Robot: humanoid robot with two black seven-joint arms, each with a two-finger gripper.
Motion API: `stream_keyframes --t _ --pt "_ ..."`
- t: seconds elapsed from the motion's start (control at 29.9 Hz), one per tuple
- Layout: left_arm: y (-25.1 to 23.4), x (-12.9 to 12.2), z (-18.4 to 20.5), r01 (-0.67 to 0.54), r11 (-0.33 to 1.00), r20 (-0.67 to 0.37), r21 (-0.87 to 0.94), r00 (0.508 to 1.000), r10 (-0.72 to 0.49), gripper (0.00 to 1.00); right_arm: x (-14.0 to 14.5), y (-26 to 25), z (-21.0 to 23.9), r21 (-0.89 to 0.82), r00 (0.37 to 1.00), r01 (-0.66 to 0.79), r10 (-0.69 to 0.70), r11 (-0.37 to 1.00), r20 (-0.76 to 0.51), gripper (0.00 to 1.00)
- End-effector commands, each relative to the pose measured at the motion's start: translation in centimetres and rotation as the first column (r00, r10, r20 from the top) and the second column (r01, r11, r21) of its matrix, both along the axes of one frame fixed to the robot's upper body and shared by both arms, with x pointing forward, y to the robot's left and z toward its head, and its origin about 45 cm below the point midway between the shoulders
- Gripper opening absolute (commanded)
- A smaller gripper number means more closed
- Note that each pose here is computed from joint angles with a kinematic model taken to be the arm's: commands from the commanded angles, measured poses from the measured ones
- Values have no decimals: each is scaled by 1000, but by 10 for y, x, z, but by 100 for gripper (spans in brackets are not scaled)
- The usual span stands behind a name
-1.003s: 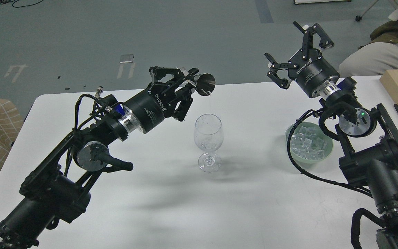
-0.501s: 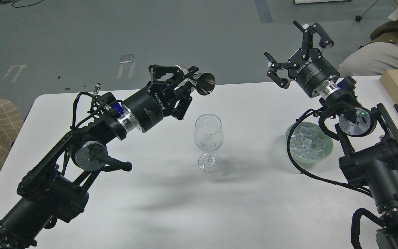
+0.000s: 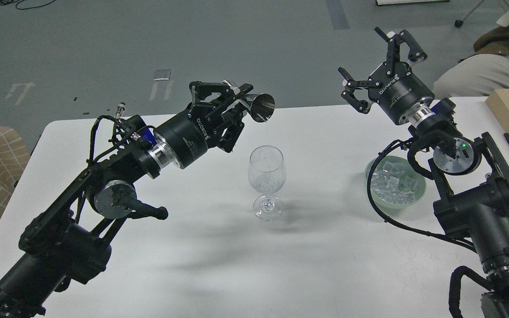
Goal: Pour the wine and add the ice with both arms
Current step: 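Rotate the jigger back upright and lift it away from the glass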
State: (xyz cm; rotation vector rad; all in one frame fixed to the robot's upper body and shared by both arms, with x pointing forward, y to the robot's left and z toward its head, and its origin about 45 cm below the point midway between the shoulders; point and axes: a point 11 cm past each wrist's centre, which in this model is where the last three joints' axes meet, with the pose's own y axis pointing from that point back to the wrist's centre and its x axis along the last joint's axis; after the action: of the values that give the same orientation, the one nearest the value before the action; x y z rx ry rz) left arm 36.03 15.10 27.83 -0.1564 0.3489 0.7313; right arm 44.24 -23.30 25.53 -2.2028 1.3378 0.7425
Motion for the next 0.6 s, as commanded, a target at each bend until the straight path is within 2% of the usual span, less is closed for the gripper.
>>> stream_keyframes --t 0.0,0.57 --pt "0 0 0 -1 1000 10 11 1000 1 7 0 0 0 0 1000 0 0 1000 0 100" --pt "-1 0 -1 -3 999 36 49 999 1 7 0 0 1 0 1000 0 0 1000 2 100"
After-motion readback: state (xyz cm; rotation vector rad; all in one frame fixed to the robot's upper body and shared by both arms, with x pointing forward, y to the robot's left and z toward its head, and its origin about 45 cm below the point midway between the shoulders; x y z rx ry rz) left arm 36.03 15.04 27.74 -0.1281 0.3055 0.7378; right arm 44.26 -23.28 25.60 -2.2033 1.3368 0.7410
